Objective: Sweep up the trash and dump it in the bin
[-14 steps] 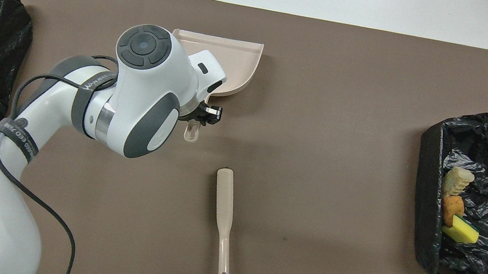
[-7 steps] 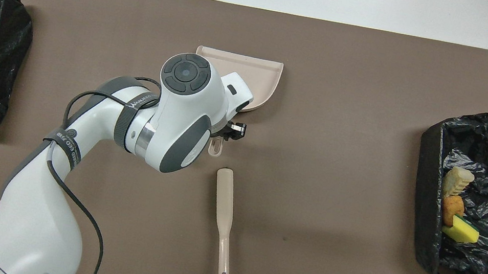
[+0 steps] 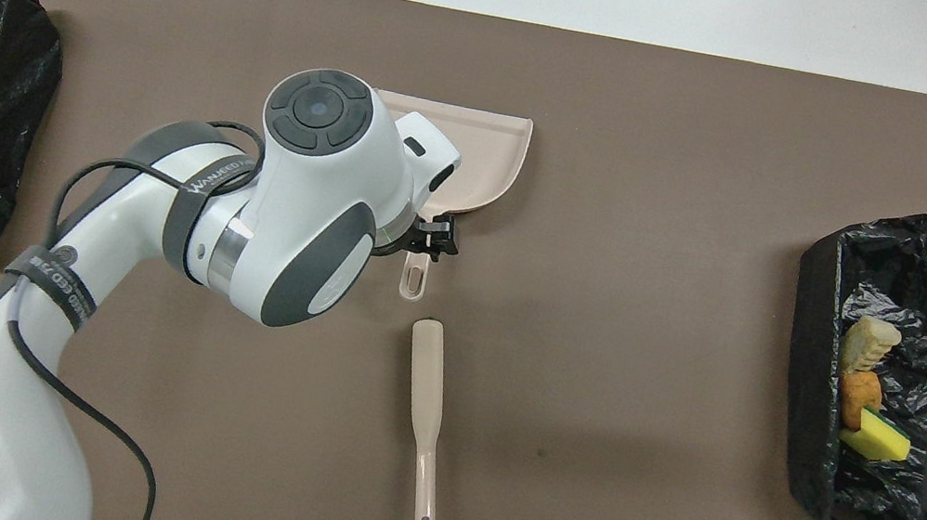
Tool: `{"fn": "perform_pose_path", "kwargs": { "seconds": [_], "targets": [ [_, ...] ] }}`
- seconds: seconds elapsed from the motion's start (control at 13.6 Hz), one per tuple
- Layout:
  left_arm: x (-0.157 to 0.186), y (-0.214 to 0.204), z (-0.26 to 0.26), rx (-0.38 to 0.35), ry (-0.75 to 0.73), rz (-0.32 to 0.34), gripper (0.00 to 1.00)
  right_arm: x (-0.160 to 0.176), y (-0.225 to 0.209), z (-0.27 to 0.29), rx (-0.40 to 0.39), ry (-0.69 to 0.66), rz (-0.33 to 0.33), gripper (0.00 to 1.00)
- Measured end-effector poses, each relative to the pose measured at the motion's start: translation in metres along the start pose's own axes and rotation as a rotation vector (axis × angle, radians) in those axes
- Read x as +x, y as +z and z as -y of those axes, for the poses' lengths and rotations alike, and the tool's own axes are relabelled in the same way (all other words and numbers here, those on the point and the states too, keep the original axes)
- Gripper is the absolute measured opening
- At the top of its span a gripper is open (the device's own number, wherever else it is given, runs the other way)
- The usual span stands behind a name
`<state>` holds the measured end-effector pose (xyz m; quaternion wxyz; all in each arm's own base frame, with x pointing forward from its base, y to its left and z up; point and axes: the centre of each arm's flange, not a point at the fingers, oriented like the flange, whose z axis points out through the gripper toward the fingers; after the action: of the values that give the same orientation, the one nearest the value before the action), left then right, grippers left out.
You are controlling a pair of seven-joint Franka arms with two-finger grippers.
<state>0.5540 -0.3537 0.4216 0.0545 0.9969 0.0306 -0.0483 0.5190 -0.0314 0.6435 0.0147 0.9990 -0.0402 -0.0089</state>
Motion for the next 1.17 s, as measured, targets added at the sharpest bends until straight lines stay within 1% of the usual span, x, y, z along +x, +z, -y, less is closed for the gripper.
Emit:
{"fn": "perform_pose_path", "kwargs": {
  "seconds": [0.07,0.29,0.51,0.66,0.81,0.95,1.03,1.17],
  "targets": [
    [0.007,-0.011,0.014,0.010,-0.023,-0.003,1.00,0.000,0.000,0.000,0.012,0.001,0.001,1.00],
    [0.036,-0.040,0.063,0.050,-0.046,-0.029,1.00,0.000,0.000,0.001,0.026,0.001,0.002,1.00],
    [0.061,-0.068,0.130,0.055,-0.002,-0.026,1.00,-0.001,0.001,0.004,0.026,-0.003,0.005,1.00],
    [0.073,-0.093,0.185,0.047,0.037,-0.033,1.00,-0.002,0.002,0.005,0.026,-0.006,0.019,1.00],
    [0.078,-0.116,0.240,0.039,0.076,-0.041,1.00,-0.006,0.003,0.006,0.028,-0.008,0.048,1.00],
    [0.075,-0.130,0.282,0.055,0.149,-0.012,1.00,-0.008,0.003,0.007,0.031,-0.009,0.056,1.00],
    [0.071,-0.137,0.294,0.066,0.177,-0.004,1.00,-0.008,0.002,0.006,0.031,-0.009,0.056,1.00],
    [0.059,-0.163,0.304,0.073,0.189,-0.023,1.00,-0.008,0.002,0.006,0.032,-0.009,0.056,1.00]
  ]
}}
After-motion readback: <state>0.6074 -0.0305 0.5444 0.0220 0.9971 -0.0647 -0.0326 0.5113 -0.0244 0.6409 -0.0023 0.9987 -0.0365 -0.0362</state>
